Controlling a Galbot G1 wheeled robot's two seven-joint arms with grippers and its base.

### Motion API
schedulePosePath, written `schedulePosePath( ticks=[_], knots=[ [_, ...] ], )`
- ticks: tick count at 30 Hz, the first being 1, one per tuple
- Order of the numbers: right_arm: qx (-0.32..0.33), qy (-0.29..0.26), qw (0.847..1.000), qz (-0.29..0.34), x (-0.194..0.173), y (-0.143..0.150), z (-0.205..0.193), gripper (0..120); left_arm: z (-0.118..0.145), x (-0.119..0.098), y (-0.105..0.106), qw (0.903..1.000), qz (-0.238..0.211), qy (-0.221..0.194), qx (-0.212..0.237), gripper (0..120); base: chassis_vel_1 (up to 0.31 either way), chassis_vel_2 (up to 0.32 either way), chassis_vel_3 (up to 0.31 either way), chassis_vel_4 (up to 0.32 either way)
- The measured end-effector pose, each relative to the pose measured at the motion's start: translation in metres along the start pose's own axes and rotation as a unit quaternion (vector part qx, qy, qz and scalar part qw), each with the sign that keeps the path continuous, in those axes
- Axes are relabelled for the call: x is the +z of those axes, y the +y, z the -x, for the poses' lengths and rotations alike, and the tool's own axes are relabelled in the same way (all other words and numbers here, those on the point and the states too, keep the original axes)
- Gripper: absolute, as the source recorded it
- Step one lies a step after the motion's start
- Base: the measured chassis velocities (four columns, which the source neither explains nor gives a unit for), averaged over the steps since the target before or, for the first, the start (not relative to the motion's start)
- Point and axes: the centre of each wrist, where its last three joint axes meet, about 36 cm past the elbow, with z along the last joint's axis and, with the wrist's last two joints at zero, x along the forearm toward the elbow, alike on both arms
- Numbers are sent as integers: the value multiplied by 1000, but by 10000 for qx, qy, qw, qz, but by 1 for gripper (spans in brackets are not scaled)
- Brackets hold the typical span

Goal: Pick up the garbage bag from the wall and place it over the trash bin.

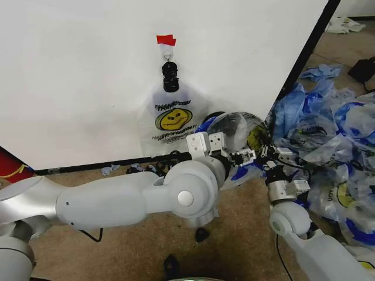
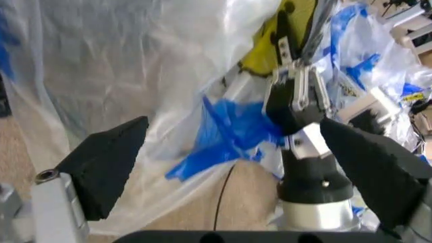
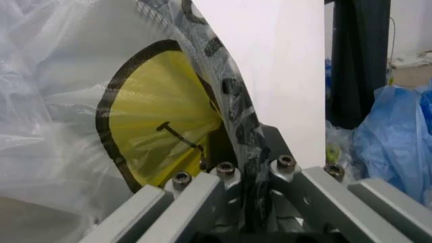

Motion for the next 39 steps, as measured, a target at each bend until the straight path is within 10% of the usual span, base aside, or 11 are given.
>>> schedulePosePath(
  ticks=[39],
  knots=[
    [11,-53,10000,-18,-4,-4,0,0,43,13,-14,9989,-246,97,-396,100,0,0,0,0]
  ],
)
